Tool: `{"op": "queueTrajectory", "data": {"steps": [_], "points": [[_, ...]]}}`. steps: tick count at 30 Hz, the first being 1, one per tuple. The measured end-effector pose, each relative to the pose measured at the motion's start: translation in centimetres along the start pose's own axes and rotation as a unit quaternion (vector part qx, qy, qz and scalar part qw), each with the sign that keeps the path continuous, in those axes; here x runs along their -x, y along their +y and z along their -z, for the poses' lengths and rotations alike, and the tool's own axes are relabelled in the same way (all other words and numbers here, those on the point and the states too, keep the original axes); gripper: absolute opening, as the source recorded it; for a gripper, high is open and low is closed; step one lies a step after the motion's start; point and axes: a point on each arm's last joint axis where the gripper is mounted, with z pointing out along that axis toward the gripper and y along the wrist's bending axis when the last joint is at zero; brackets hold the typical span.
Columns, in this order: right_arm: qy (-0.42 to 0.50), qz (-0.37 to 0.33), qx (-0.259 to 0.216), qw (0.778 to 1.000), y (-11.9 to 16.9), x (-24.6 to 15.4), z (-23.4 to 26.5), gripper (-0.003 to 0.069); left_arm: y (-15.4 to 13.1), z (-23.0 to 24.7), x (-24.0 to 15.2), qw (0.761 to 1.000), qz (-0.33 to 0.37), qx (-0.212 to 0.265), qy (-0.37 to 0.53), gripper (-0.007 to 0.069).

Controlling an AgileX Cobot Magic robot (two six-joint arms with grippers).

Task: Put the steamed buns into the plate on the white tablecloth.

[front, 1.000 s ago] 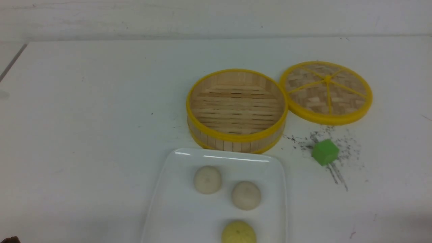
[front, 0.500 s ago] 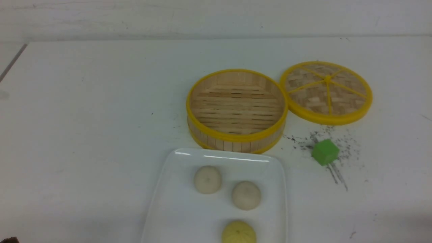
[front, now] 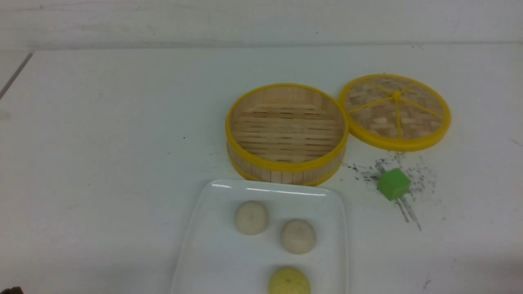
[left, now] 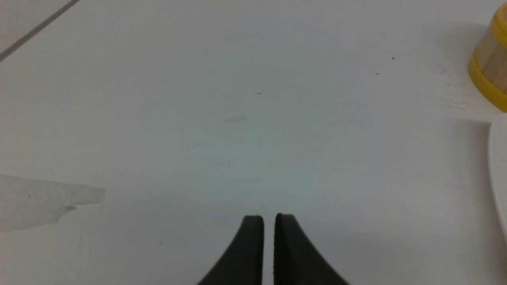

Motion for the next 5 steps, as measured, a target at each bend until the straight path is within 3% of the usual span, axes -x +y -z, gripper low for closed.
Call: {"op": "queueTrajectory", "data": {"steps": [5], "points": [[0.000, 0.000, 0.000, 1.000, 0.00, 0.00, 0.00, 0.0169, 0.00, 0.00, 0.00, 1.000, 0.000, 0.000, 0.000, 0.0069]]}}
